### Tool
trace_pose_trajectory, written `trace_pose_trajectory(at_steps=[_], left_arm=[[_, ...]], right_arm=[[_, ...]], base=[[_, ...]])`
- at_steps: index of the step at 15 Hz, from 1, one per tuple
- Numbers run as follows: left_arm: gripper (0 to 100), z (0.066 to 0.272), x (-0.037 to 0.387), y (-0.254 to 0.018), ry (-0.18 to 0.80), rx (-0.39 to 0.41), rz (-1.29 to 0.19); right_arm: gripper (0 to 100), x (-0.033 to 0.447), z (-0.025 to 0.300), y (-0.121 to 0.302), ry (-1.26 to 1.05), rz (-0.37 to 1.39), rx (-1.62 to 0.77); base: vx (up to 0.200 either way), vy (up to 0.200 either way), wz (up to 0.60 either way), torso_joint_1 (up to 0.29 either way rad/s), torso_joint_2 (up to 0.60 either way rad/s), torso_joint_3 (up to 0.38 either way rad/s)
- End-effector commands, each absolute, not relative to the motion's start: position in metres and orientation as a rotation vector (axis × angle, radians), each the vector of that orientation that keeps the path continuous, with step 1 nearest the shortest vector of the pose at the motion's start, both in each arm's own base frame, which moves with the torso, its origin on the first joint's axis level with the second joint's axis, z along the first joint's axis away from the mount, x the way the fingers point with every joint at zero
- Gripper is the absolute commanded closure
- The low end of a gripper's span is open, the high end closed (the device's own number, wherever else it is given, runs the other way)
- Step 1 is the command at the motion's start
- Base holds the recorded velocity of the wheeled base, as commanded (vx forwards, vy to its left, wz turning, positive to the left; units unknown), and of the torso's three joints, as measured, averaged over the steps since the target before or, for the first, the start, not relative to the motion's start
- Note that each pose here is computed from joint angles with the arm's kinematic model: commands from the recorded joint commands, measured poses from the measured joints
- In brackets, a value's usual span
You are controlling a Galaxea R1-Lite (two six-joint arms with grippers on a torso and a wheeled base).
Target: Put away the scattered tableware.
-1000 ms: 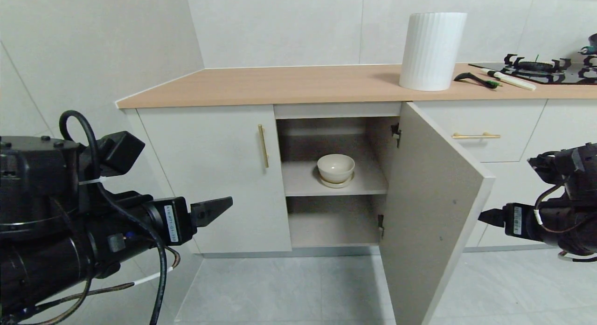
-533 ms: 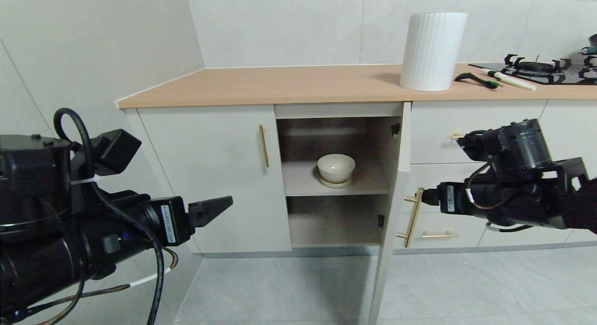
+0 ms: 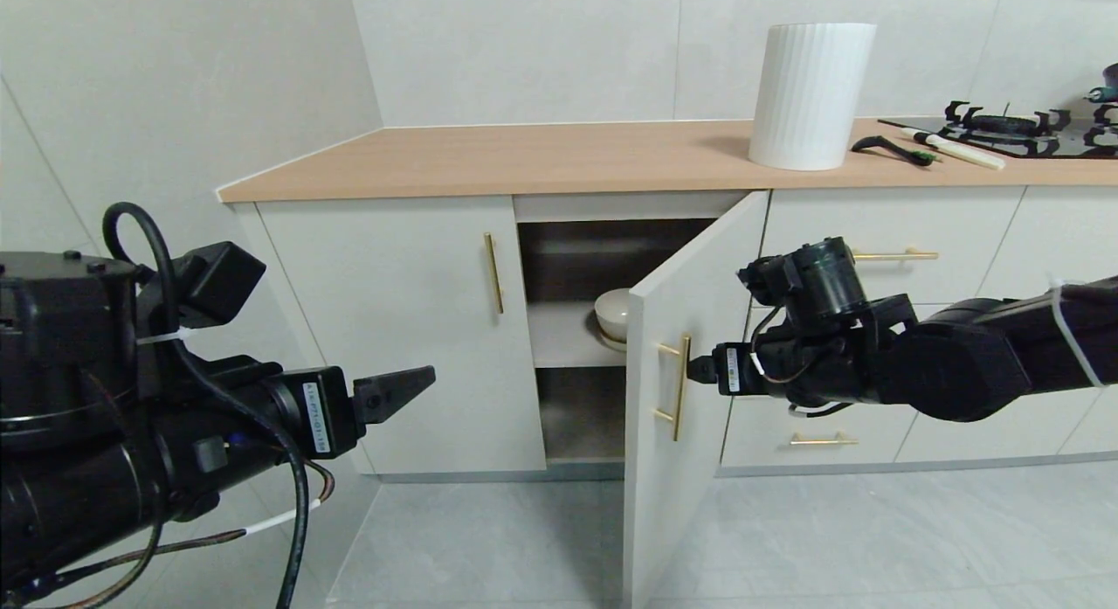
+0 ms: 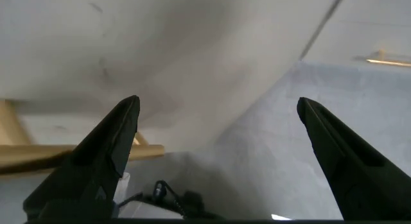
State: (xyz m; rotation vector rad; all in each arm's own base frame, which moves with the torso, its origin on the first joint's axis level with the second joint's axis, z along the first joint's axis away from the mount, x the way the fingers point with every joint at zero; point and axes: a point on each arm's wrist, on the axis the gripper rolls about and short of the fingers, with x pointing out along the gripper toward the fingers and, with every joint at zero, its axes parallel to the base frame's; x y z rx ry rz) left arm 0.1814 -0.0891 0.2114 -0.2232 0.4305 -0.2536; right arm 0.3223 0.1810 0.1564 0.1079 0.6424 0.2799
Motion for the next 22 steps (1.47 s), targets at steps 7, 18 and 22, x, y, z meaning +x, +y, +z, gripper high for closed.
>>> trace_pose_trajectory(at_steps=[7, 18, 22], left_arm=[[0, 0.21, 0.183, -0.09, 0.439, -0.222, -0.25], [0, 0.208, 0.184, -0.09, 0.447, -0.217, -0.247], [0, 0.21, 0.185, -0.089, 0.435, -0.227, -0.239]], right_arm=[[0, 0.346, 0.113, 0.2, 0.636, 0.27, 0.19], [0, 0.362, 0.098, 0.211, 0.556, 0.272, 0.278], [0, 0.363, 0.099, 0.214, 0.534, 0.276, 0.315]], base=[[0.0, 0.0, 0.0, 0.0, 0.0, 0.0], [0.036, 0.0, 0.0, 0.0, 0.0, 0.0], [0.15, 0.0, 0.0, -0.003, 0.0, 0.002]])
